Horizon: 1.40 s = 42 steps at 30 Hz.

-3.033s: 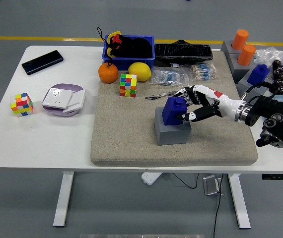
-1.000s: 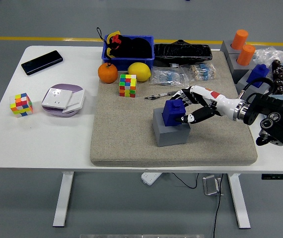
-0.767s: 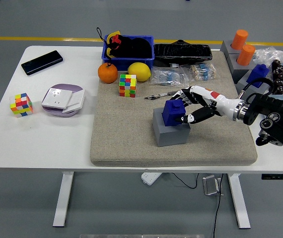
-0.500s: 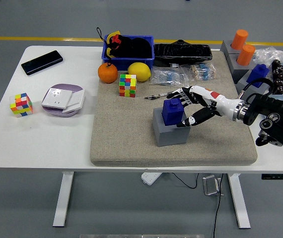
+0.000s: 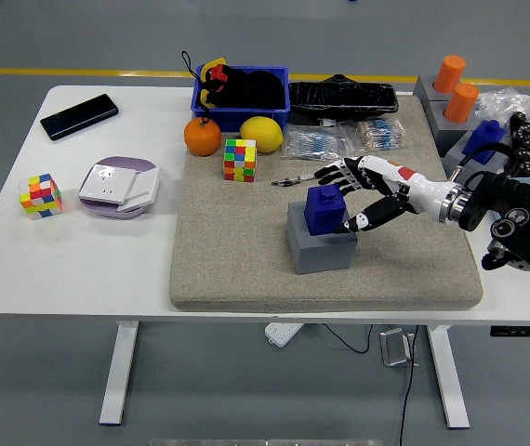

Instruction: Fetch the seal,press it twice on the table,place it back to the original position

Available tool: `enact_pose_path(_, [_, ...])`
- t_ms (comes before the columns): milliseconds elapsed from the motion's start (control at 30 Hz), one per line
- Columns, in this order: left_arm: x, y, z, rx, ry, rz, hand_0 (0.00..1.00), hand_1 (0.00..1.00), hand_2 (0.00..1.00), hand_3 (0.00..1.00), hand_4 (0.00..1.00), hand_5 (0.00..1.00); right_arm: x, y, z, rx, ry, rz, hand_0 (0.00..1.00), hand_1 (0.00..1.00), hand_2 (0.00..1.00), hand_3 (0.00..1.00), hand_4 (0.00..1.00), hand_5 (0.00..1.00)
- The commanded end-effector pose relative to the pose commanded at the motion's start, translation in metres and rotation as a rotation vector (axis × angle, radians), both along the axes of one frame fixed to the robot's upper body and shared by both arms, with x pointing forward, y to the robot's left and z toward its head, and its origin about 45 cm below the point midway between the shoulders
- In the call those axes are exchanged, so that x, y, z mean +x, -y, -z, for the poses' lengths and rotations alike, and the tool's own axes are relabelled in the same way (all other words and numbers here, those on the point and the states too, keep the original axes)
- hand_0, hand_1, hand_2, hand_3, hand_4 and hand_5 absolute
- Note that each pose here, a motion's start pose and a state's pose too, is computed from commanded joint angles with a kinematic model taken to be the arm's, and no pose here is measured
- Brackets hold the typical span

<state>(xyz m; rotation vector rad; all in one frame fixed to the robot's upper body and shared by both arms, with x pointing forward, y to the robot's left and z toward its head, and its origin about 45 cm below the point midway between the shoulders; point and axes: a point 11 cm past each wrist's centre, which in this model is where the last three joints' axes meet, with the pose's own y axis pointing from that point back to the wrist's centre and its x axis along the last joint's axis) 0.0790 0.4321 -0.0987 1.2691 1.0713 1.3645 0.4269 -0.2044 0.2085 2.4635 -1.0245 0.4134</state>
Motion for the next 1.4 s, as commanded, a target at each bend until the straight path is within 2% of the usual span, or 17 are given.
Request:
enact_pose_path(333, [-0.0009, 0.000, 0.000, -0.002, -0.001, -0.004, 0.722, 0.696, 0.684, 0.759, 0.697, 0.290, 0.005, 0.008, -0.016, 0.013, 0.024, 0.015, 0.769, 0.775, 0.790, 0.797, 0.998, 0.035])
enact_pose_path(567, [-0.0006, -0.002, -0.001, 0.002, 0.000, -0.005, 0.723, 0.695, 0.684, 0.758, 0.698, 0.291, 0.007, 0.043, -0.018, 0.015, 0.010, 0.096, 0.775, 0.783, 0.796, 0.797, 0.998, 0.068])
enact_pose_path(667, [-0.0005, -0.005, -0.002, 0.007, 0.000, -0.004, 0.723, 0.695, 0.684, 0.758, 0.698, 0.291, 0.004, 0.067, -0.014, 0.029, -0.029, 0.151, 0.775, 0.783, 0.796, 0.797, 0.998, 0.068])
enact_pose_path(700, [-0.0003, -0.006, -0.002, 0.010, 0.000, -0.005, 0.722, 0.696, 0.684, 0.758, 0.698, 0.292, 0.002, 0.075, -0.013, 0.030, -0.038, 0.169, 0.875, 0.855, 0.849, 0.835, 0.998, 0.255])
enact_pose_path(867, [-0.0015, -0.008, -0.002, 0.014, -0.002, -0.003, 0.722, 0.696, 0.684, 0.758, 0.698, 0.292, -0.012, 0.116, -0.011, 0.019, -0.060, 0.251, 0.875, 0.855, 0.849, 0.835, 0.998, 0.255])
enact_pose_path(900, [-0.0017, -0.008, -0.002, 0.014, -0.003, -0.002, 0.722, 0.696, 0.684, 0.759, 0.698, 0.292, -0.015, 0.123, -0.010, 0.017, -0.062, 0.268, 0.906, 0.888, 0.881, 0.873, 0.998, 0.347])
enact_pose_path(1067, [-0.0002, -0.008, -0.003, 0.015, 0.001, 0.003, 0.722, 0.696, 0.684, 0.759, 0.698, 0.292, -0.032, 0.171, -0.010, 0.041, -0.061, 0.400, 0.906, 0.888, 0.881, 0.873, 0.998, 0.347])
enact_pose_path(1100, [-0.0015, -0.008, -0.003, 0.016, -0.002, 0.003, 0.723, 0.696, 0.684, 0.757, 0.699, 0.292, -0.037, 0.180, -0.008, 0.046, -0.069, 0.425, 0.910, 0.893, 0.886, 0.877, 0.998, 0.487])
enact_pose_path(1267, [-0.0015, -0.006, -0.002, 0.014, -0.003, 0.004, 0.723, 0.696, 0.684, 0.757, 0.699, 0.292, -0.052, 0.213, -0.012, 0.077, -0.045, 0.536, 0.910, 0.893, 0.886, 0.877, 0.998, 0.487])
enact_pose_path(1300, [-0.0004, -0.006, -0.002, 0.013, -0.001, 0.005, 0.724, 0.696, 0.684, 0.758, 0.699, 0.292, -0.054, 0.219, -0.014, 0.082, -0.036, 0.555, 0.913, 0.896, 0.893, 0.877, 0.998, 0.636])
enact_pose_path(1400, [0.0026, -0.005, -0.002, 0.011, 0.005, 0.008, 0.724, 0.696, 0.684, 0.758, 0.699, 0.292, -0.062, 0.238, -0.019, 0.085, -0.010, 0.615, 0.913, 0.896, 0.893, 0.877, 0.998, 0.636])
